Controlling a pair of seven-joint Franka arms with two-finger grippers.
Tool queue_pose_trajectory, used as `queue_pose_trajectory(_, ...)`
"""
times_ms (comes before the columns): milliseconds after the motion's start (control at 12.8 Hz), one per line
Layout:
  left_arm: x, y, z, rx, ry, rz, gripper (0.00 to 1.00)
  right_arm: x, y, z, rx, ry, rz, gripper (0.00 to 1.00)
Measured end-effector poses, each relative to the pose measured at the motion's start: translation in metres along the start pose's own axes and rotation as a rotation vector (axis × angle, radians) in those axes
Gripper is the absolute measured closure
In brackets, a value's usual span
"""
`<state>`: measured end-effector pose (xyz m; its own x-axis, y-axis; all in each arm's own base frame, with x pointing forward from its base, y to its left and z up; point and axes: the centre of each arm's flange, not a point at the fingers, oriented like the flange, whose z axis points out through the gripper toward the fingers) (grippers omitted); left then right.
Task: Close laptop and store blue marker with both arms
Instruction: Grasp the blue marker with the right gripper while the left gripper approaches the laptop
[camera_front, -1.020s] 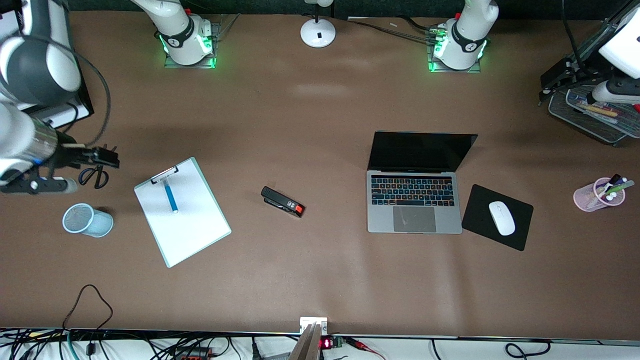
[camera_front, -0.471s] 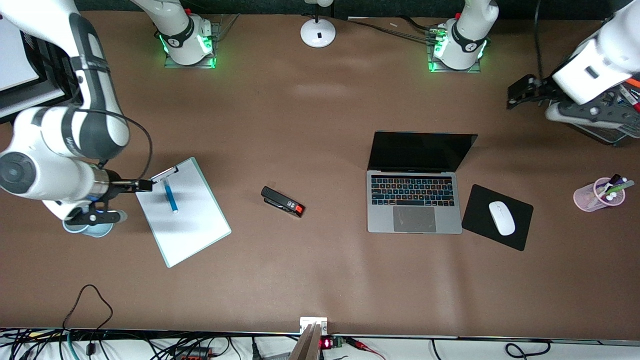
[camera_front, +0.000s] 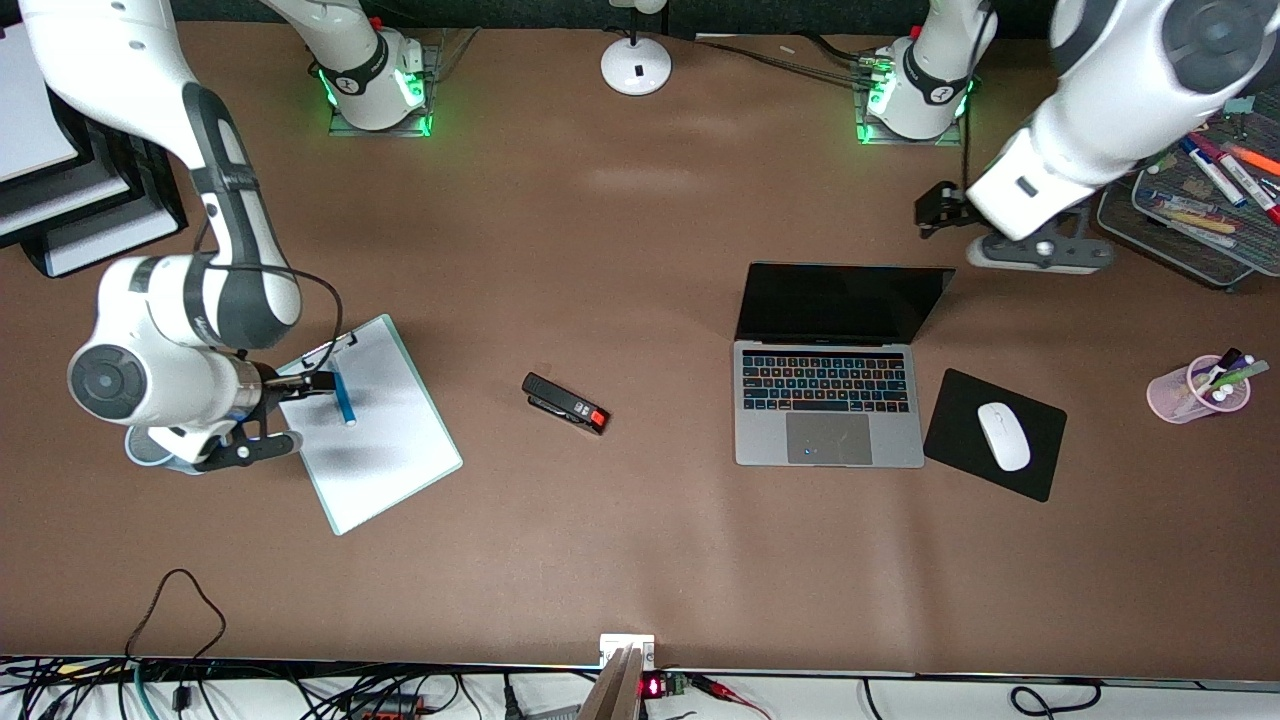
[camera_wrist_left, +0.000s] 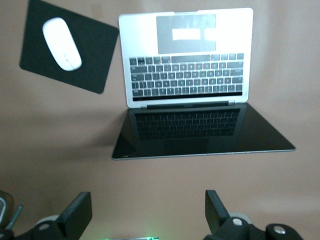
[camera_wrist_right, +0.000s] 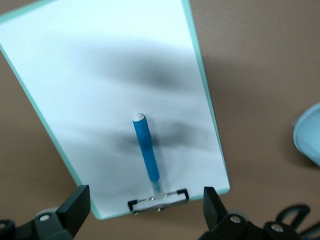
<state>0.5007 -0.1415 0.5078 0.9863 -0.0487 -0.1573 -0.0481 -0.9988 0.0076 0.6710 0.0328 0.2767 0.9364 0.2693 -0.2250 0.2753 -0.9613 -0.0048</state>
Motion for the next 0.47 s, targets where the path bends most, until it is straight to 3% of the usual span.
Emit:
queue_pose_trajectory(235, -0.012, 0.02, 0.044, 0.024, -0.026, 0.036, 0.0, 0.013, 0.002, 0.025, -0.012, 0.033, -0.057, 0.0)
queue_pose_trajectory(471, -0.027, 0.042, 0.082, 0.046, -0.003, 0.064, 0.0, 0.019, 0.0, 0.038, -0.018, 0.045, -0.105, 0.0)
